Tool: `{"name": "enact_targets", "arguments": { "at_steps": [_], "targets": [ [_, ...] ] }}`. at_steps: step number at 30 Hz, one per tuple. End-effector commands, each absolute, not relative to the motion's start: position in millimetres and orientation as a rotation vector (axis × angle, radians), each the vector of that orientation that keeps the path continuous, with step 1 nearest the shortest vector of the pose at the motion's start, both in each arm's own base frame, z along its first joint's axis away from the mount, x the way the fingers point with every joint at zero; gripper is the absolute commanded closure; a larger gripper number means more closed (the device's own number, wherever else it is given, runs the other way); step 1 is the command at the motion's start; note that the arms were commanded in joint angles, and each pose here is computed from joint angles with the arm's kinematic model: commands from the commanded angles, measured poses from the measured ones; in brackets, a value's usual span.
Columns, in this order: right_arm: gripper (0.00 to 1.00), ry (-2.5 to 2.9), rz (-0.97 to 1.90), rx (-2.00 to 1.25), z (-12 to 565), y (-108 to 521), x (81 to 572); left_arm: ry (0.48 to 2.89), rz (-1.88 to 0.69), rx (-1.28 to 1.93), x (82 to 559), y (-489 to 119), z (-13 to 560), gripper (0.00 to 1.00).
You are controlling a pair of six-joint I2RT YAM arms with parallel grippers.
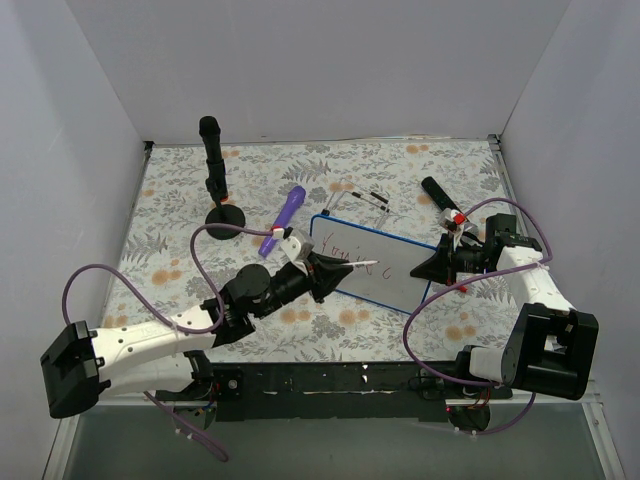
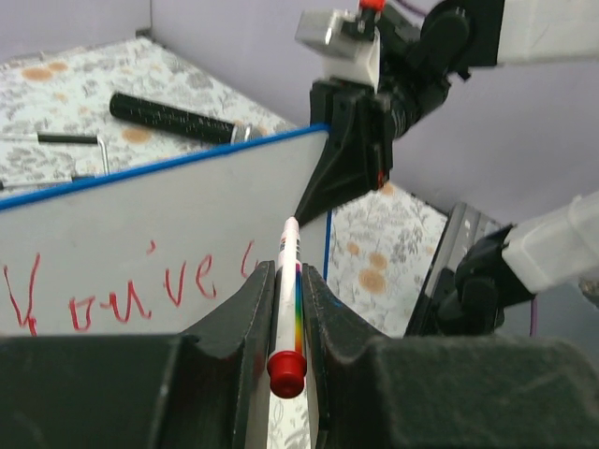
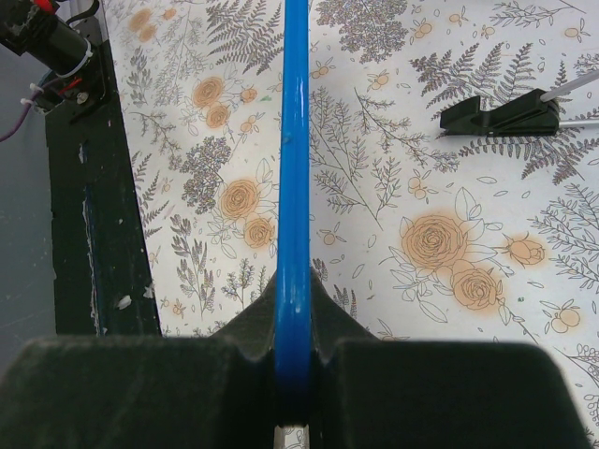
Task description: Write a sentence on the whiteboard
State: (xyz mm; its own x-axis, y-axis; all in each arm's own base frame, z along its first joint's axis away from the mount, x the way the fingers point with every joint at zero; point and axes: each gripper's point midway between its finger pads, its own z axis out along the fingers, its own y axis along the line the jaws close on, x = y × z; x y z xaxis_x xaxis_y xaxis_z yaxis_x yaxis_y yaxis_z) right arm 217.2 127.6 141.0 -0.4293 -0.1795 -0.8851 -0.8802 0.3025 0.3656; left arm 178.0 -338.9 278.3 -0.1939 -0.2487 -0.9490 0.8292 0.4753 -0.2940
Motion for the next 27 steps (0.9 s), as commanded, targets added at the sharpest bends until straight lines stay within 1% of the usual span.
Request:
{"name": "enact_targets", "arguments": {
  "at_steps": [1, 8, 27],
  "targets": [
    [0.99, 1.76, 1.2, -0.949, 152, 132, 215, 1.486, -1.097, 0.585, 163, -329, 255, 1.0],
    [0.99, 1.76, 1.213, -0.947, 152, 132, 216, 1.498, -1.112, 0.563, 156, -317, 241, 1.0],
    [0.99, 1.756, 1.213, -0.949, 152, 132, 216, 1.499, -1.144, 0.559, 157, -331, 231, 1.0]
  ]
}}
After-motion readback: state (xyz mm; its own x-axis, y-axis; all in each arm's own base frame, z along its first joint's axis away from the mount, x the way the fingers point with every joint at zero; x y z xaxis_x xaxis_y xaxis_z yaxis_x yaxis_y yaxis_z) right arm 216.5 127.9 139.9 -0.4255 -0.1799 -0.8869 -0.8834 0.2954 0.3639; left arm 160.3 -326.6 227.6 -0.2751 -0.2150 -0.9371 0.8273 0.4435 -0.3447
